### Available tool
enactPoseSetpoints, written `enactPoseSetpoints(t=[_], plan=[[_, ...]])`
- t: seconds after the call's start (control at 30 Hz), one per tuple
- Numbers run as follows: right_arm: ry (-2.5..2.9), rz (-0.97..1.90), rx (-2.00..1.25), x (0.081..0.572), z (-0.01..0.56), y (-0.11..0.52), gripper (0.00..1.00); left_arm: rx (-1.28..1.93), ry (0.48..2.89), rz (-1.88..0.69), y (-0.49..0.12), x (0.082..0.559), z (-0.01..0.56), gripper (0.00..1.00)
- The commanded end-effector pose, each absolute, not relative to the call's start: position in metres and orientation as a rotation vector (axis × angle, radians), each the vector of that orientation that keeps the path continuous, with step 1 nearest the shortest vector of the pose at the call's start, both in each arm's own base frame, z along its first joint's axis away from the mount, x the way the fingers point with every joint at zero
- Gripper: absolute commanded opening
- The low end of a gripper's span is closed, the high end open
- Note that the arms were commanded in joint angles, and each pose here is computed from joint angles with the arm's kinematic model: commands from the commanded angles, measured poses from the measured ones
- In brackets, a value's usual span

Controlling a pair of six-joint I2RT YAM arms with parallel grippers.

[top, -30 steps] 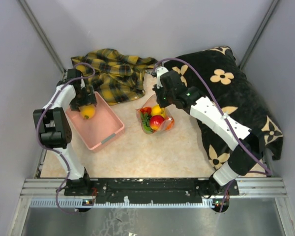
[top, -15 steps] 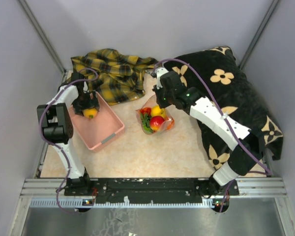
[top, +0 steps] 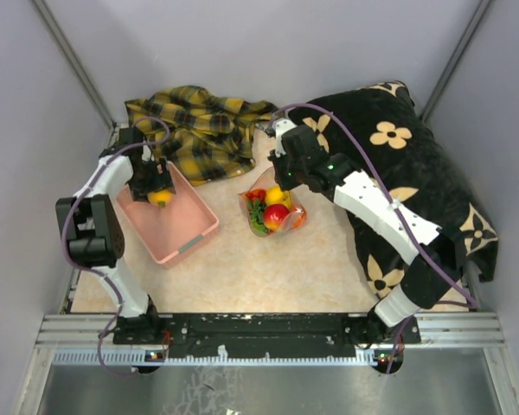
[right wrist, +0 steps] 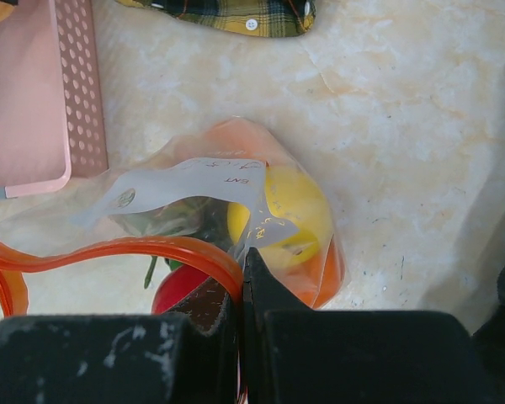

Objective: Place the food in the zip-top bag and seal the zipper
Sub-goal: Pick up the fake fruit from the bin.

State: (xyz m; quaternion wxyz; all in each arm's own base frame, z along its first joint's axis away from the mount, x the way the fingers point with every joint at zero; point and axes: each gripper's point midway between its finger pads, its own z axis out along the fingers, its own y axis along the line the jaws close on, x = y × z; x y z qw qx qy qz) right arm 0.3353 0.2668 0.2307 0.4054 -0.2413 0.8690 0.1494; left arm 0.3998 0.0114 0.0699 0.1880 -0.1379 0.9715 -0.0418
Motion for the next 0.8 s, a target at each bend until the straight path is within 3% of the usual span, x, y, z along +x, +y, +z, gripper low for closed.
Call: enactPoseSetpoints(t=[0.0,0.5,0.77], plan=[[2.095,0.424,-0.566,0.341,0.263,0.270,0.00,-0.370,2.586,-0.210,-0.004,0.402,0.116,0.68],[2.103,0.423,-0.554,0.341,0.262,0.270,0.00,-0.132,2.356,-0.554,-0.116,0.341,0.183,0.63],[2.107,0.427,-0.540,0.343,0.264,0.271,0.00,0.013,2.114,-0.825,-0.183,0.303,0.250,0.63]])
